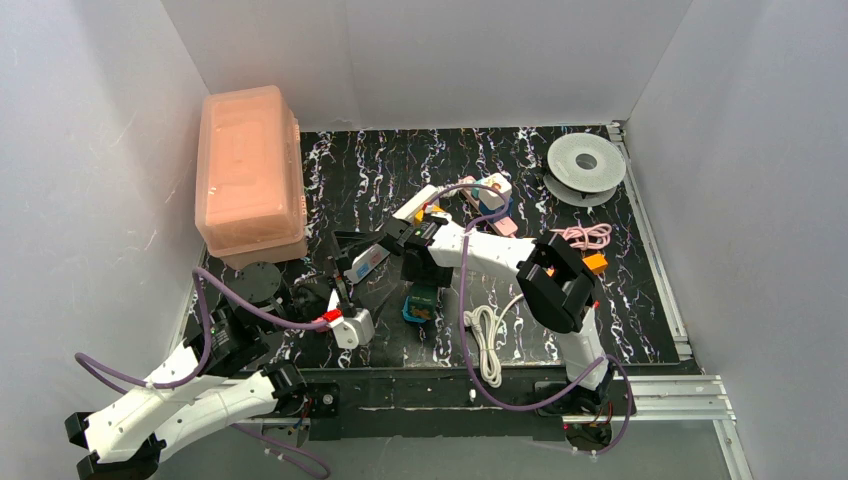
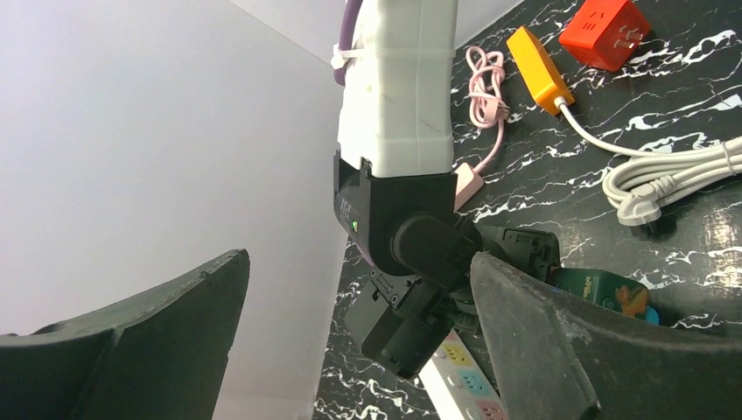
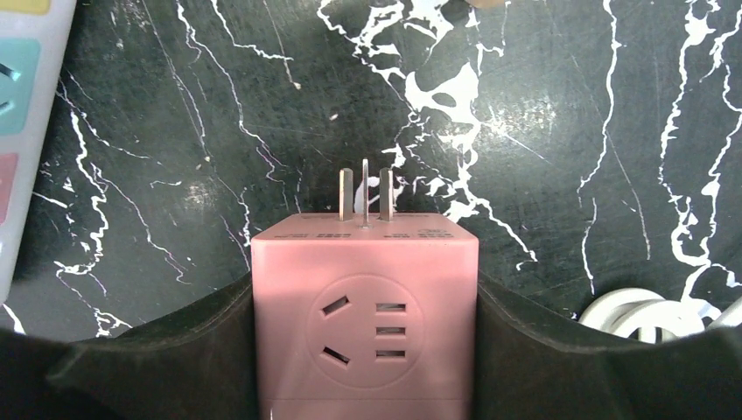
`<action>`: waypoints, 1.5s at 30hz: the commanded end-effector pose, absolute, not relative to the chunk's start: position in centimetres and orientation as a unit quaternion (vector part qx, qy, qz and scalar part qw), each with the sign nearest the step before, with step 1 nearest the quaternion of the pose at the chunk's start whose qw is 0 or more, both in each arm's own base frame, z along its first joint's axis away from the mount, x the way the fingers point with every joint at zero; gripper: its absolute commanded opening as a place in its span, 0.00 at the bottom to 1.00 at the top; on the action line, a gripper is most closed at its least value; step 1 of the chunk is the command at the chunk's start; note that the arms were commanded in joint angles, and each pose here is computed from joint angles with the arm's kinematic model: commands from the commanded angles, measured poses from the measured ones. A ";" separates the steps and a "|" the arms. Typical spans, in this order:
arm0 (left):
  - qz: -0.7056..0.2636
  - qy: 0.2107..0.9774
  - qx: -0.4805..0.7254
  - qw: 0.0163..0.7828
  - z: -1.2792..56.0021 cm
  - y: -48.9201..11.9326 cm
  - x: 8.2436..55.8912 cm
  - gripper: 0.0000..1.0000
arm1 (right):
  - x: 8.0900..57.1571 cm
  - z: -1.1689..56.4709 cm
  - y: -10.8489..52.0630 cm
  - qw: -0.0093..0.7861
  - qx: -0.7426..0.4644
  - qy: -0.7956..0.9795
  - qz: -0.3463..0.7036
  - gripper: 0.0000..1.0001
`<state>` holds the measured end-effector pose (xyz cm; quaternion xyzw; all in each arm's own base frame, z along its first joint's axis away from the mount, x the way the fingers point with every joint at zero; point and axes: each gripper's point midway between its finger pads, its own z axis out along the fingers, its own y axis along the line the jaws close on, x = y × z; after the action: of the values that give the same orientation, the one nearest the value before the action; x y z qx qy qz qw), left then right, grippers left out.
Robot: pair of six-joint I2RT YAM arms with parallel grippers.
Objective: Pull the plug off the socket
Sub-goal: Place the plug at the center of the board, then remove the plug from the socket.
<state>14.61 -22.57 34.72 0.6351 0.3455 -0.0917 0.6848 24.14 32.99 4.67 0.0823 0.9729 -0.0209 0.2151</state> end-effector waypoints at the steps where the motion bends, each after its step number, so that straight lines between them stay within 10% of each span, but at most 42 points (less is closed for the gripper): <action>1: -0.090 0.339 0.635 0.688 35.6 -22.0 14.0 0.98 | 24.9 5.9 33.5 0.230 0.090 0.969 -0.020 0.55; 11: -0.096 0.337 0.641 0.683 35.2 -22.0 13.8 0.98 | 24.5 9.5 32.9 0.261 0.058 0.964 -0.010 0.76; 29: -0.114 0.346 0.657 0.660 33.8 -22.0 13.0 0.98 | 28.4 14.1 26.6 0.296 -0.032 0.954 0.043 0.69; 45: -0.237 0.701 0.486 0.464 19.4 -24.1 15.5 0.98 | 28.2 10.3 27.8 0.306 -0.019 0.945 0.110 0.49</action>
<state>15.59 -24.81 21.05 0.5586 0.6470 -0.2187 0.4706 26.84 25.41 7.95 -0.0403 0.9636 0.0414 0.2610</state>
